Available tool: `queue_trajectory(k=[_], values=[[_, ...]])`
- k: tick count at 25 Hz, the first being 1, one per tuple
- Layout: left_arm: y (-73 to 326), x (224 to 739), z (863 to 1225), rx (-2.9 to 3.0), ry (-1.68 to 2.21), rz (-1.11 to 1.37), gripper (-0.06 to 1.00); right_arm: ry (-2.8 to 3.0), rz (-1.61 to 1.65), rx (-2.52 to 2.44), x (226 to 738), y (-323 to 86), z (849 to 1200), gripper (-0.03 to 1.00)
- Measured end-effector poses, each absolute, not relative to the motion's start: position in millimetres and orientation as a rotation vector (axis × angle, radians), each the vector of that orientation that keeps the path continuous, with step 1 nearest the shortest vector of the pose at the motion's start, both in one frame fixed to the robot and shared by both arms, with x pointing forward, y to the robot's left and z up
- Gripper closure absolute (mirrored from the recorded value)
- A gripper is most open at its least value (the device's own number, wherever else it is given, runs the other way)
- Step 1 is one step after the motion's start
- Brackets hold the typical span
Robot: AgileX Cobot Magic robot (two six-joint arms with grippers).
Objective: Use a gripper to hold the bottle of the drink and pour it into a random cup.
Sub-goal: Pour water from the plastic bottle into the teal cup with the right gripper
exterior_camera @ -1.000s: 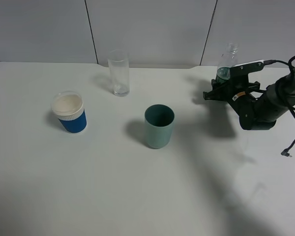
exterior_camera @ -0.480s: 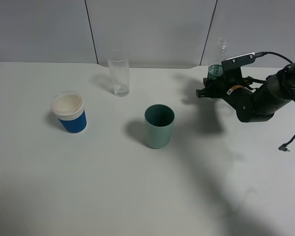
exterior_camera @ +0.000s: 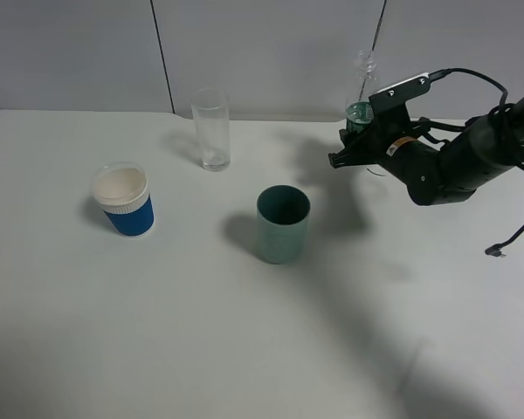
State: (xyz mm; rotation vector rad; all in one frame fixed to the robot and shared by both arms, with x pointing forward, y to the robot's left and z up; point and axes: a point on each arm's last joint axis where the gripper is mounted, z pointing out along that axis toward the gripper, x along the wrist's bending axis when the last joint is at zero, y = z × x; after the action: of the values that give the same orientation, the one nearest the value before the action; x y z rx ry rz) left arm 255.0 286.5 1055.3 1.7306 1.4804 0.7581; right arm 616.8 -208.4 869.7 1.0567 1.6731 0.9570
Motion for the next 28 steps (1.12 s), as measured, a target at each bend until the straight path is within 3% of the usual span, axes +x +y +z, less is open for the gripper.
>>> queue_trajectory(k=[10,28], values=[[287,255,1055,1.731,1.480,0.758,-0.05,1.704,0.959,1.084,612,-199,893,0.43],[287,255,1055,1.731,1.480,0.758,-0.05,1.934,0.938,0.925,590,-150,897,0.43]])
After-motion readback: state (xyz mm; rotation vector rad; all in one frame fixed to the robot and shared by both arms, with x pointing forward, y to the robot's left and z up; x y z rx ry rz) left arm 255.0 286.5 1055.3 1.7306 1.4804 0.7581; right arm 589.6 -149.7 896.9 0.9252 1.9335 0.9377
